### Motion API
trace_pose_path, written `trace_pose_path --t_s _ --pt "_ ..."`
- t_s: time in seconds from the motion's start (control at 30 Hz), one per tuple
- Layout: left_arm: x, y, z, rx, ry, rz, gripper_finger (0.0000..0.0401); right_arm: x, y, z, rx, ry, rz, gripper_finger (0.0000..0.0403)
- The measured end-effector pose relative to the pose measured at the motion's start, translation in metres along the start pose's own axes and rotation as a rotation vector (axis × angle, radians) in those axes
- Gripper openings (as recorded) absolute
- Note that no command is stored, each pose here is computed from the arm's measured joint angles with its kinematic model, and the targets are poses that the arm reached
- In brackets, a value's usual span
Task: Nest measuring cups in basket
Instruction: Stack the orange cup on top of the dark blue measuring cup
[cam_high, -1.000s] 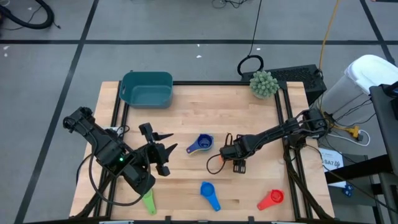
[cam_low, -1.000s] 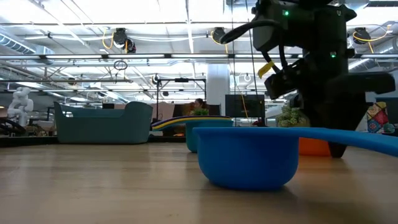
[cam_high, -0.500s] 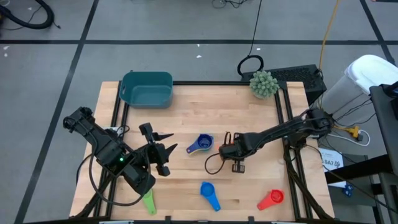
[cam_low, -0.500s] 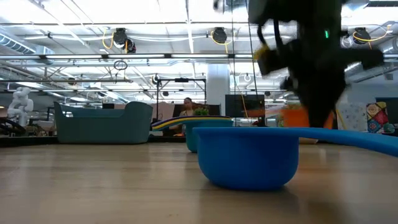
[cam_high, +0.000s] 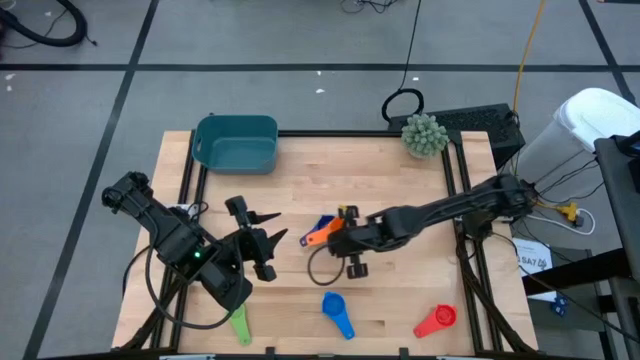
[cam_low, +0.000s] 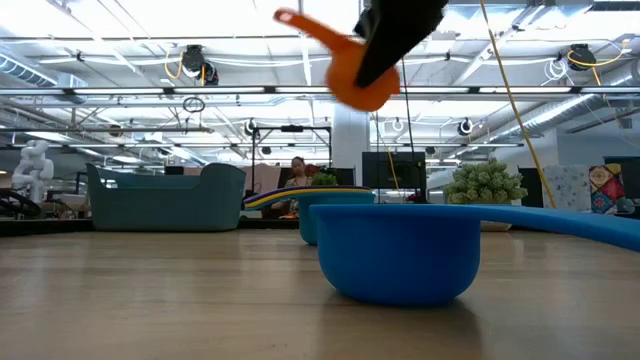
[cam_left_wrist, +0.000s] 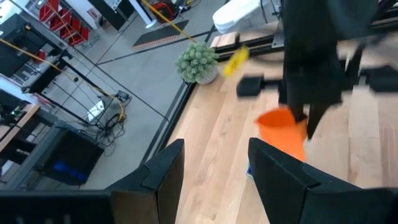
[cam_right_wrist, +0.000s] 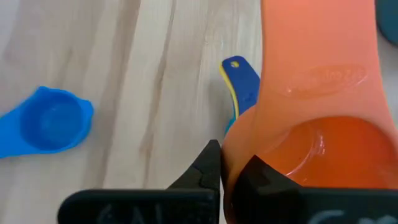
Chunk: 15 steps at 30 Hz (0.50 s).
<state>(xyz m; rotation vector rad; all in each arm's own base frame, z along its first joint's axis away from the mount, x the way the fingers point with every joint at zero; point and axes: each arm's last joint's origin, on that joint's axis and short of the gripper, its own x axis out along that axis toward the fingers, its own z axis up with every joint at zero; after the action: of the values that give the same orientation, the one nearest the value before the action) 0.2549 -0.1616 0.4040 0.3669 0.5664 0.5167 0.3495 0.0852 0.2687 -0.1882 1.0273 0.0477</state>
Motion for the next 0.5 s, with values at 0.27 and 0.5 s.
trace_pose_path --t_s 0.27,0.5 --pt "0.0 -0.002 0.003 0.001 -0.016 -0.014 0.0182 0.05 -0.012 0.0 -0.057 0.128 0.042 0.0" --pt "0.0 -0.002 0.003 0.003 -0.013 -0.018 0.0182 0.057 -0.026 0.0 -0.057 0.123 0.064 0.0"
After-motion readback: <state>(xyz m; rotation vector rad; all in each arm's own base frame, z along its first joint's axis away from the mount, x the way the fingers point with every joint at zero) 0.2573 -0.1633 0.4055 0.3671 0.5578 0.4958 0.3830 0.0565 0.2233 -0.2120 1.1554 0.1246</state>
